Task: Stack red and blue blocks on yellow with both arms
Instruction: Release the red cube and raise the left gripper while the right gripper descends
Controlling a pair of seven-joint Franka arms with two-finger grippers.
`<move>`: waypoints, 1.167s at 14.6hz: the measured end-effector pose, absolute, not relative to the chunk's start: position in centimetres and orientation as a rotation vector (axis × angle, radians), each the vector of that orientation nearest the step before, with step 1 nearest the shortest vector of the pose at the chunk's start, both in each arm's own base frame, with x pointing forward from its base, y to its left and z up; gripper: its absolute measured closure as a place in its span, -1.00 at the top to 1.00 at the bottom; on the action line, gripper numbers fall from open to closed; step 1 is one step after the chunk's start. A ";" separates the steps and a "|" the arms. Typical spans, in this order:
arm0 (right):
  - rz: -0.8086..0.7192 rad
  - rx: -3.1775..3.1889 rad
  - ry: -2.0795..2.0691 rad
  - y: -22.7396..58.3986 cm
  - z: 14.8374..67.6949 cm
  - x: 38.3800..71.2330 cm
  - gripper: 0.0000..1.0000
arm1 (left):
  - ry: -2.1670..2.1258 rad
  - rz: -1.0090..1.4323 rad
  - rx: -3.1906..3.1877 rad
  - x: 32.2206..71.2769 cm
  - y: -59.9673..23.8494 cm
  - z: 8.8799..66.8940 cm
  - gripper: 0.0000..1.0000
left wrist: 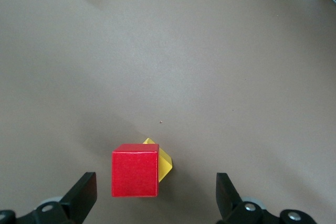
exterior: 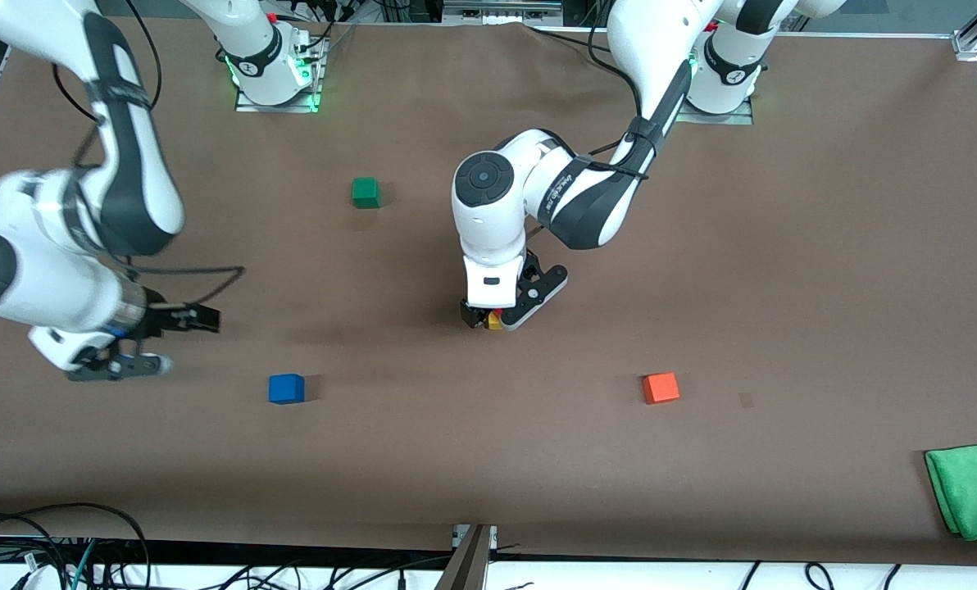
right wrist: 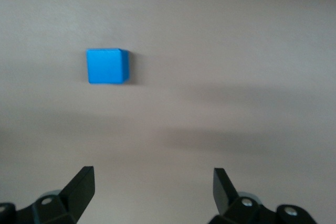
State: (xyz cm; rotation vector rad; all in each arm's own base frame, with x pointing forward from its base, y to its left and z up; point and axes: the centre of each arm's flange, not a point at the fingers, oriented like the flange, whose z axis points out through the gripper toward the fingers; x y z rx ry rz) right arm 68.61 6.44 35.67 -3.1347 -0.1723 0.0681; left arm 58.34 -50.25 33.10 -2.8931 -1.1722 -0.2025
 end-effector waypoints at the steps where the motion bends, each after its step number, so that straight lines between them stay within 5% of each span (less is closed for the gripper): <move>1: 0.044 -3.127 -0.182 7.4 34.2 69.0 1.00 | -1.157 -0.188 -2.880 58.2 -50.1 32.9 1.00; 8: -0.092 -3.120 -0.234 10.8 26.1 72.0 1.00 | -0.815 -0.002 -2.893 57.2 -47.7 38.3 1.00; 17: -0.165 -3.103 -0.257 12.3 21.7 73.3 1.00 | -0.301 0.333 -2.946 60.1 -32.8 48.8 1.00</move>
